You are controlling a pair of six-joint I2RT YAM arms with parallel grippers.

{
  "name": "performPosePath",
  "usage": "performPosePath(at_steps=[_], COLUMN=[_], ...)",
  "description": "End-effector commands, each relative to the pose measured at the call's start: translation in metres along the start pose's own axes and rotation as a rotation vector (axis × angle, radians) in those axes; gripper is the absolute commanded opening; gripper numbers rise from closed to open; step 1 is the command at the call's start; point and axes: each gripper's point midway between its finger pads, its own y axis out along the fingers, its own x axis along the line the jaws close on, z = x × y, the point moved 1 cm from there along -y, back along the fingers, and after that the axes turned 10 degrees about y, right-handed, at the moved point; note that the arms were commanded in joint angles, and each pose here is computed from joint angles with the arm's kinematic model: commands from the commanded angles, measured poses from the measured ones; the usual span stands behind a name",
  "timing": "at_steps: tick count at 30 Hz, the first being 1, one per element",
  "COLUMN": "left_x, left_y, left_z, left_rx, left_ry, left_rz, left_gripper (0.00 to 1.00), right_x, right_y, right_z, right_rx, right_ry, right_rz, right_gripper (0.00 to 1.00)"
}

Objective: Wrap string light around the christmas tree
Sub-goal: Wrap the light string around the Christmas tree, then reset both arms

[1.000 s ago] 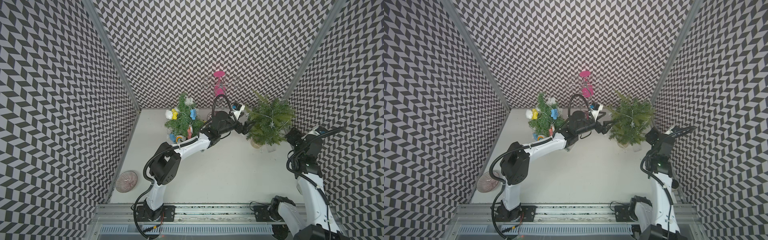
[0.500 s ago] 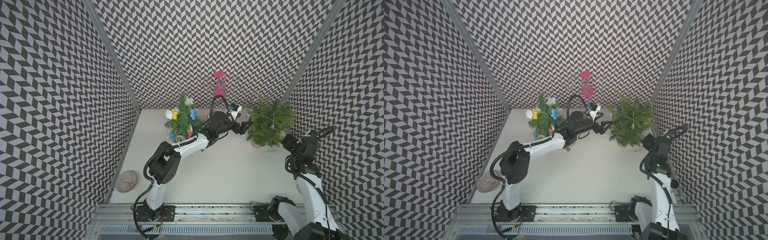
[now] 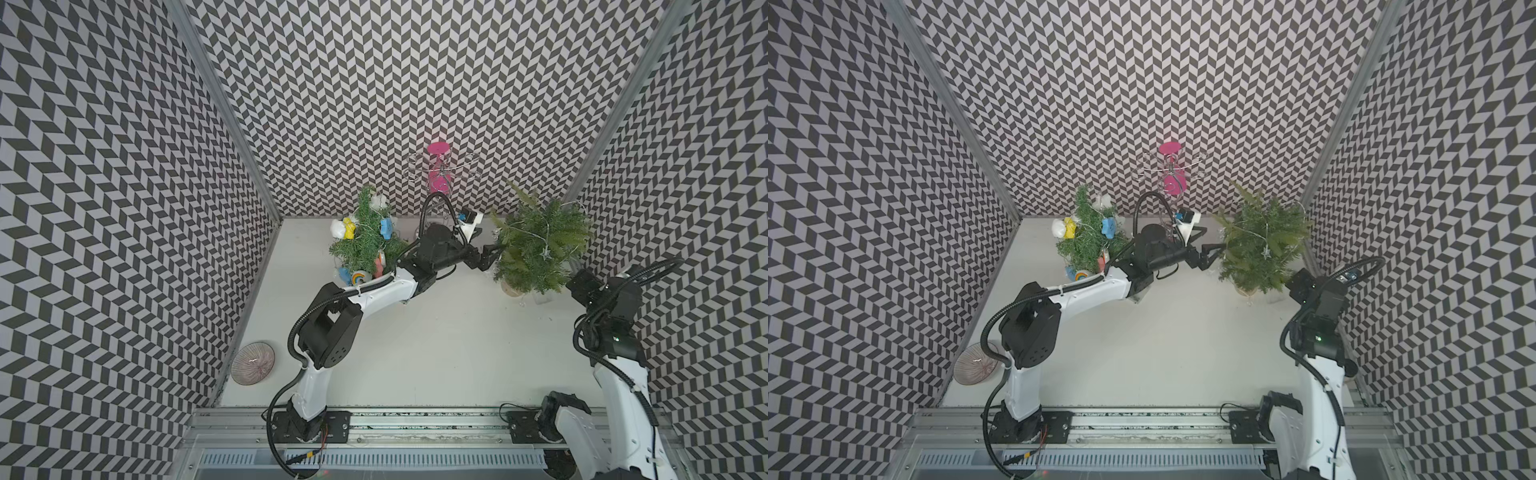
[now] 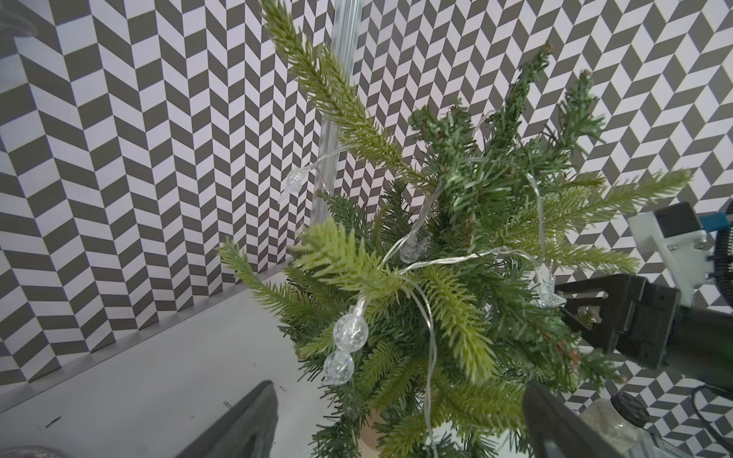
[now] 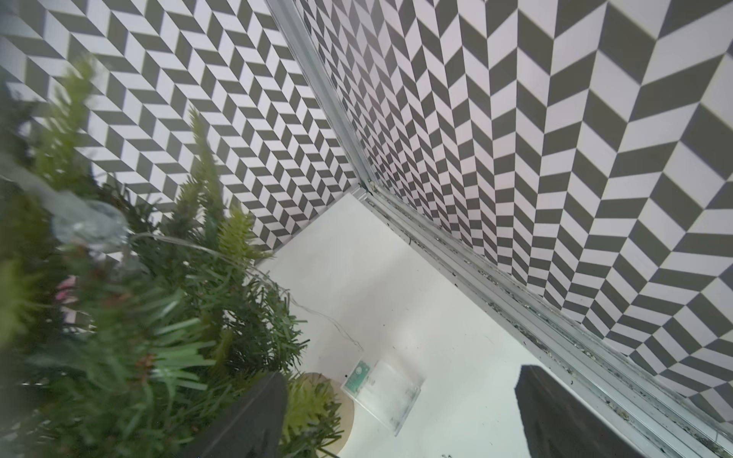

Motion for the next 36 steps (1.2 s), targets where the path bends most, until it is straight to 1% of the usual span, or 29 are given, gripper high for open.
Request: performPosePath(at_steps=[1, 3, 6, 9, 11, 13, 16, 19, 21, 24, 26, 29, 30, 32, 33, 34, 35, 36], left_x=[-0.006, -0.003, 0.000, -0.003, -0.006, -0.015, -0.036, -0.049, -0.054, -0.055, -0.046, -0.014, 0.001, 0.023, 0.036, 0.047, 0.056, 0.061], left_y=[-0.008, -0.011, -0.016, -0.028, -0.045, -0.065, -0.094, -0.131, -0.160, -0.206, -0.241, -0.296, -0.317, -0.349, -0.363, -0.376, -0.389, -0.397], left_z=[-0.017, -0.018, -0.021, -0.028, -0.040, -0.053, -0.077, -0.093, -0.089, -0.080, -0.069, -0.043, -0.037, -0.025, -0.015, -0.006, 0.000, 0.005], left_rx=[-0.048, -0.048, -0.058, -0.069, -0.086, -0.090, -0.079, -0.094, -0.090, -0.101, -0.118, -0.072, -0.079, -0.132, -0.117, -0.093, -0.097, -0.124], left_ry=[0.008, 0.013, 0.004, 0.015, 0.037, 0.069, 0.155, 0.156, 0.160, 0.127, 0.116, 0.112, 0.096, 0.090, 0.098, 0.078, 0.064, 0.065], left_rz=[0.010, 0.000, -0.007, -0.020, -0.056, -0.068, -0.134, -0.170, -0.228, -0.292, -0.386, -0.626, -0.723, -0.860, -0.932, -1.001, -1.059, -1.080], left_gripper=[0.96, 0.96, 0.97, 0.99, 0.99, 0.99, 0.99, 0.99, 0.99, 0.99, 0.99, 0.99, 0.99, 0.99, 0.99, 0.99, 0.99, 0.99], right_x=[0.022, 0.018, 0.014, 0.024, 0.040, 0.049, 0.062, 0.084, 0.101, 0.107, 0.112, 0.121, 0.124, 0.131, 0.135, 0.139, 0.146, 0.155], right_y=[-0.012, -0.020, -0.039, -0.050, -0.063, -0.078, -0.102, -0.118, -0.125, -0.130, -0.131, -0.128, -0.128, -0.126, -0.124, -0.120, -0.114, -0.111], right_z=[-0.030, -0.033, -0.041, -0.042, -0.047, -0.052, -0.065, -0.062, -0.050, -0.041, -0.035, -0.020, -0.016, -0.008, -0.001, 0.008, 0.021, 0.037], right_rx=[-0.071, -0.081, -0.136, -0.115, -0.119, -0.133, -0.193, -0.147, -0.092, -0.074, -0.049, 0.009, 0.028, 0.042, 0.045, 0.052, 0.072, 0.086], right_ry=[0.037, 0.029, 0.027, 0.020, 0.012, 0.026, 0.009, -0.009, -0.027, -0.055, -0.062, -0.095, -0.098, -0.103, -0.120, -0.128, -0.144, -0.182], right_rz=[-0.079, -0.059, -0.061, -0.119, -0.215, -0.274, -0.365, -0.501, -0.626, -0.694, -0.737, -0.800, -0.819, -0.838, -0.845, -0.831, -0.819, -0.817], right_gripper=[0.92, 0.92, 0.94, 0.95, 0.99, 0.99, 0.99, 0.99, 0.99, 0.99, 0.99, 0.99, 0.99, 0.97, 0.97, 0.97, 0.96, 0.96])
